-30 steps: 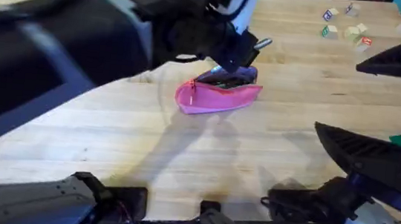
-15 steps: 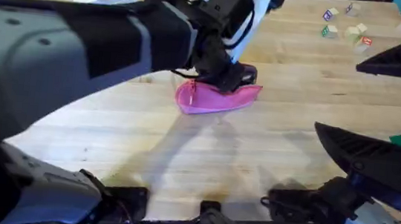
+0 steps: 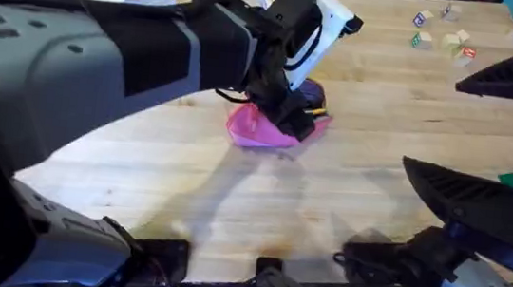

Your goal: Unzip the bag, pick up the pens from the table one at a time and place them inside, then zip the bag closed.

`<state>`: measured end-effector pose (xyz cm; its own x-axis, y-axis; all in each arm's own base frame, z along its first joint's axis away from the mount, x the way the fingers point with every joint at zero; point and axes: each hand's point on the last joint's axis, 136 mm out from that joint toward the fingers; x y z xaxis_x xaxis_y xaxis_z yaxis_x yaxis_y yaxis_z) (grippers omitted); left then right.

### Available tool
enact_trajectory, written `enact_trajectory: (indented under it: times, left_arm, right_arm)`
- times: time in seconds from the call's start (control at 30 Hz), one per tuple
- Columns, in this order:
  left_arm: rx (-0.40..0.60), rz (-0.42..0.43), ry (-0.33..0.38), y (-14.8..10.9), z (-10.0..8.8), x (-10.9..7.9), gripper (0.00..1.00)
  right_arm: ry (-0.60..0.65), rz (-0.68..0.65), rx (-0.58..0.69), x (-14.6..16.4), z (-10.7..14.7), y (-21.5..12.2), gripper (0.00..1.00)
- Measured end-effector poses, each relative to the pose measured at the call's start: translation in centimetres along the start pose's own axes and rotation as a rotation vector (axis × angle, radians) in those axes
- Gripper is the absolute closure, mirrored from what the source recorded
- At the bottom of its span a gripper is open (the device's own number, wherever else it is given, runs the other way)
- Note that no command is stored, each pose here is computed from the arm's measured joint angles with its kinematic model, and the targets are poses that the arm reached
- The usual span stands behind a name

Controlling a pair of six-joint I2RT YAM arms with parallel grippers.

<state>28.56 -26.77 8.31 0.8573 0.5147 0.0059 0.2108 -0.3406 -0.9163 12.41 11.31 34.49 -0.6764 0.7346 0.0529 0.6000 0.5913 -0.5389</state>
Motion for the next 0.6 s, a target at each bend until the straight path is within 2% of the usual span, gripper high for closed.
enact_trajectory:
  times: [0.03,0.07,0.2,0.3,0.47,0.6]
  left_arm:
    - [-0.001,0.000,-0.001,0.0,0.0,0.0,0.033]
    - [0.000,-0.003,0.000,0.0,0.0,0.0,0.016]
    - [-0.007,-0.004,0.001,-0.3,-0.1,0.0,0.009]
    - [-0.036,-0.013,0.004,-1.5,-0.6,0.0,0.009]
    - [-0.153,-0.052,0.020,-6.3,-2.1,-0.1,0.009]
    - [-0.225,-0.099,0.016,-10.4,-2.1,0.4,0.007]
  right_arm:
    - [0.000,0.000,0.000,0.0,0.0,0.0,0.004]
    - [0.000,0.000,0.000,0.0,0.0,0.0,0.003]
    - [0.000,0.000,0.000,0.0,0.0,0.0,0.003]
    - [0.000,0.000,0.000,0.0,0.0,0.0,0.003]
    - [0.000,0.000,0.000,0.0,0.0,0.0,0.003]
    - [0.000,0.000,0.000,0.0,0.0,0.0,0.004]
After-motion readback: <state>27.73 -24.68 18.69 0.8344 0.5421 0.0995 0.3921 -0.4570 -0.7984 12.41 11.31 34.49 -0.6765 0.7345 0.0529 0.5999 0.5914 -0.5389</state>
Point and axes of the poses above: each hand's point on the last joint's axis, 136 mm out from that joint toward the fingers, its own y axis out along the fingers, its own x axis along the line the jaws close on, z = x × y, and after that the axes turned 9 degrees about y, right-handed
